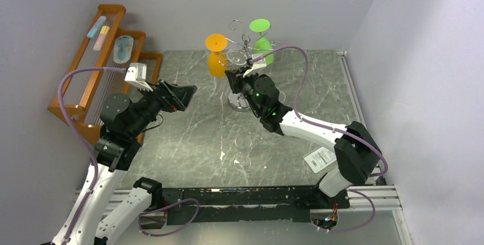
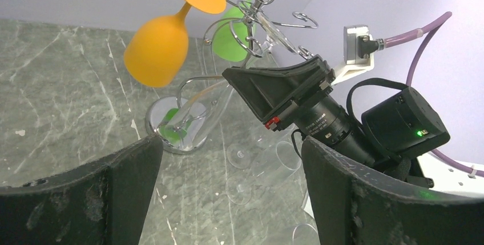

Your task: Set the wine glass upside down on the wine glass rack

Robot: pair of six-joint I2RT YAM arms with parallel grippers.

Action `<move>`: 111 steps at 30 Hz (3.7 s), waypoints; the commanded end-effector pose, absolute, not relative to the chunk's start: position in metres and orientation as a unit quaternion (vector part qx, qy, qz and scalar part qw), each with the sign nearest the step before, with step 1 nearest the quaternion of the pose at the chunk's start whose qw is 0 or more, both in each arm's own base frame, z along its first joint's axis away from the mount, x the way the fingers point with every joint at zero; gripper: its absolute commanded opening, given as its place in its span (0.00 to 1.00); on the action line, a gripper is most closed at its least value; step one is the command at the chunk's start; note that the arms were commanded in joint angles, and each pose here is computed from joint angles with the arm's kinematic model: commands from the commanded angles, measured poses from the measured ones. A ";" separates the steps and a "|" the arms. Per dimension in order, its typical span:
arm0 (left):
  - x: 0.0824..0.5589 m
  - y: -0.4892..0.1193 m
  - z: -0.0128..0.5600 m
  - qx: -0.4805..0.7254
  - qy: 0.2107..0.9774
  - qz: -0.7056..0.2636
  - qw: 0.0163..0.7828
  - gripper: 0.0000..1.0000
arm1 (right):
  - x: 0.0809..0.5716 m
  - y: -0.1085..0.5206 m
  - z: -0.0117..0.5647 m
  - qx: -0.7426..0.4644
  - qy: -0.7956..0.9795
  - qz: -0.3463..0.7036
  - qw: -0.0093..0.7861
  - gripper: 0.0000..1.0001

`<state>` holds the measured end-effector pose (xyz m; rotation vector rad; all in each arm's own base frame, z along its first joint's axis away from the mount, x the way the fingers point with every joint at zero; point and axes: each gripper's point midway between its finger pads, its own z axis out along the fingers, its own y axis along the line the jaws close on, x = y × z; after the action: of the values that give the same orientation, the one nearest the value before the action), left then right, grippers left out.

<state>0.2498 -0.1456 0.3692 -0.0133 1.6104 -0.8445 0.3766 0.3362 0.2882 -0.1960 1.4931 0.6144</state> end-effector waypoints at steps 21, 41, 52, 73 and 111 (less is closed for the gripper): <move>0.252 -0.143 0.363 -0.025 0.710 -0.362 0.604 0.94 | 0.386 0.345 0.310 -0.109 0.663 0.244 0.699 0.00; 0.253 -0.142 0.357 -0.029 0.716 -0.358 0.599 0.93 | 0.356 0.354 0.305 -0.197 0.633 0.278 0.695 0.00; 0.253 -0.143 0.354 -0.032 0.717 -0.360 0.596 0.93 | 0.355 0.335 0.303 -0.164 0.639 0.261 0.705 0.00; 0.253 -0.135 0.344 -0.034 0.733 -0.334 0.592 0.94 | 0.341 0.316 0.292 -0.128 0.683 0.270 0.666 0.54; 0.203 -0.261 0.231 0.201 0.842 -0.333 0.375 0.95 | 0.235 0.169 0.220 0.111 0.856 0.181 0.471 0.67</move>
<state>0.2054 -0.2510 0.2368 0.4764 2.1238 -0.9449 0.2370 0.1740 0.2302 0.2008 2.0733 0.4602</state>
